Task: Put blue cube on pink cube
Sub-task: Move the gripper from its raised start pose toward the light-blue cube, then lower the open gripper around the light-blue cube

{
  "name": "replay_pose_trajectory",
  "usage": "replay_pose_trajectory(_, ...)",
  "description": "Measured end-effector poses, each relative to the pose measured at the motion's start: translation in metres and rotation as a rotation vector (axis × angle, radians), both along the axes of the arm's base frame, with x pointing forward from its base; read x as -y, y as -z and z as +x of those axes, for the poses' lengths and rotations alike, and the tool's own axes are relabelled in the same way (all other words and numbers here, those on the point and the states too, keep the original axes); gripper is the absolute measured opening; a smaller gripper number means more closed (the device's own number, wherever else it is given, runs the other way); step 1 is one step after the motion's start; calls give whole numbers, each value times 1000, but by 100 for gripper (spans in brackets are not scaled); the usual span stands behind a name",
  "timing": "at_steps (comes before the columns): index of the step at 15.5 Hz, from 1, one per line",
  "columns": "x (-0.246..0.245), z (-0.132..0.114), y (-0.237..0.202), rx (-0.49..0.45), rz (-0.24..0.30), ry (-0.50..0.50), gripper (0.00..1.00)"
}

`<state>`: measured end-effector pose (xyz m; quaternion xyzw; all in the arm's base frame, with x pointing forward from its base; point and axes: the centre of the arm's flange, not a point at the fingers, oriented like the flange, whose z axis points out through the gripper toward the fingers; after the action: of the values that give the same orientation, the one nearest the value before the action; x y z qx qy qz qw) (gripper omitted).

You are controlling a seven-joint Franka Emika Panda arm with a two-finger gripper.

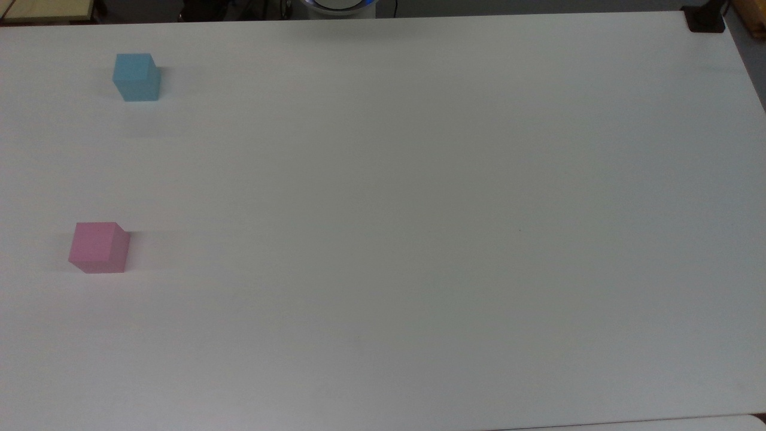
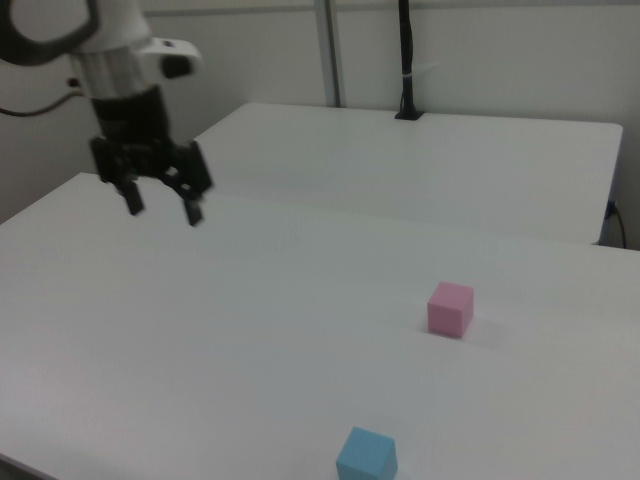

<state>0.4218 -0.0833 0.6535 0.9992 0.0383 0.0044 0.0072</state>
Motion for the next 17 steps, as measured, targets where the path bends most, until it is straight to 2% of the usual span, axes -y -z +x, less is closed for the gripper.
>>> replay_pose_trajectory(4,110,-14,19,-25,-42,67,100)
replay_pose_trajectory(7,163,-19,34,-24,-61,113,100)
replay_pose_trajectory(13,198,-18,58,-40,-63,98,100)
replay_pose_trajectory(17,213,1,113,-53,-72,92,100)
